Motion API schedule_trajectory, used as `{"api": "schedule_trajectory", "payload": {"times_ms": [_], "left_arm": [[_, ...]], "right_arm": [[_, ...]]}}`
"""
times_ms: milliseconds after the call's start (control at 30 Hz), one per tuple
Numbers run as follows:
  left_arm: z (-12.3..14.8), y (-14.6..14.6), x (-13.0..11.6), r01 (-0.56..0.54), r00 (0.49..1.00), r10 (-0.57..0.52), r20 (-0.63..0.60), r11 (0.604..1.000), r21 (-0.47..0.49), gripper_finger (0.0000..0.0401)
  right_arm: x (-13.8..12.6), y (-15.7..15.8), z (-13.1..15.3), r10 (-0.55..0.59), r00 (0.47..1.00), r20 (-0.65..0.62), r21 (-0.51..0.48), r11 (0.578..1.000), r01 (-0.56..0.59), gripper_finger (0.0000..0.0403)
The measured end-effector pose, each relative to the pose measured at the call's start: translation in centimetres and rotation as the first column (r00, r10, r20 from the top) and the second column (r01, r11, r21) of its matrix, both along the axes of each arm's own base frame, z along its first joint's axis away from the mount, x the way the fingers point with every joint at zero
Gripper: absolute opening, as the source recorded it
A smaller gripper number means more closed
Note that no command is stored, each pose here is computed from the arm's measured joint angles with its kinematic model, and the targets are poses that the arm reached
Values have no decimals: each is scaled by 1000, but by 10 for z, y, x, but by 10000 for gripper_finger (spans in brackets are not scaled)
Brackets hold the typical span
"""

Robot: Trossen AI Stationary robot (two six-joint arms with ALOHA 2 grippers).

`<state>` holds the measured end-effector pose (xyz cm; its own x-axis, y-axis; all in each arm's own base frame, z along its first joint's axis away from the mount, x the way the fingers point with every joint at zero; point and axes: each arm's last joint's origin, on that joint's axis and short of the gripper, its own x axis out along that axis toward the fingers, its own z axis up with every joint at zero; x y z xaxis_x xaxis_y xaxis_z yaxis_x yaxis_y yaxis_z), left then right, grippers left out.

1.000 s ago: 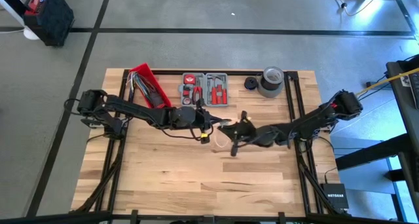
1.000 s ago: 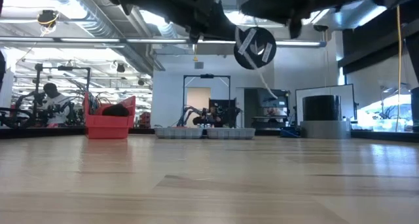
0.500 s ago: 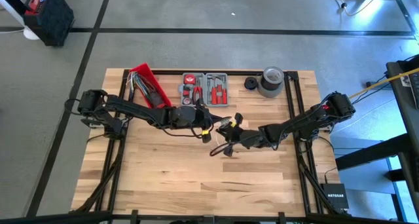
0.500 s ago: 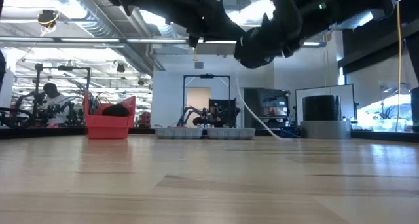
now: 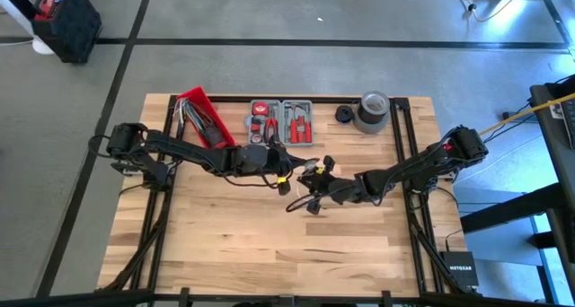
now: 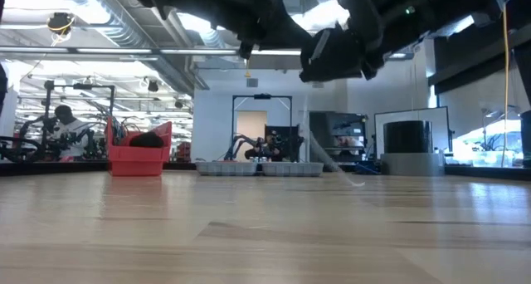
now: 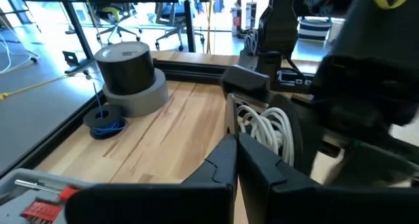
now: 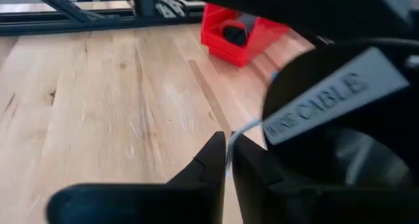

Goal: Coil cords
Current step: Coil the white wire into the spool

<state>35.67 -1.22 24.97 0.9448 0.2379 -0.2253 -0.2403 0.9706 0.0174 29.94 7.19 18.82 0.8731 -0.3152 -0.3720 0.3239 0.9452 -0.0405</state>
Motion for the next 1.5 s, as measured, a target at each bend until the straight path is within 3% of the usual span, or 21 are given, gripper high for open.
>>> {"api": "schedule_trajectory", "payload": {"times_ms": [167,333,500,733,1000,1133,1500], "left_arm": [[0,0,0,2,1000,-2,-8,1000,14,0],[0,-1,0,12,1000,-12,-14,1000,26,0],[0,-1,0,15,1000,-15,-15,1000,25,0],[-1,-1,0,13,1000,-13,-19,1000,26,0],[0,-3,0,16,1000,-16,-12,999,29,0],[0,-3,0,16,1000,-16,-9,999,31,0],[1,-3,0,16,1000,-16,-9,999,32,0]], "right_arm": [[-4,0,7,31,999,-12,-32,999,-31,76],[-19,-2,22,135,989,-62,17,991,-134,113],[-30,-3,27,178,978,-112,83,982,-170,122],[-34,-4,6,162,967,-197,128,982,-138,122],[-32,-5,-37,130,991,-20,130,983,-126,122],[-34,-7,-57,53,997,57,97,994,-58,122],[-12,-3,-70,40,992,122,-10,999,-39,122]]}}
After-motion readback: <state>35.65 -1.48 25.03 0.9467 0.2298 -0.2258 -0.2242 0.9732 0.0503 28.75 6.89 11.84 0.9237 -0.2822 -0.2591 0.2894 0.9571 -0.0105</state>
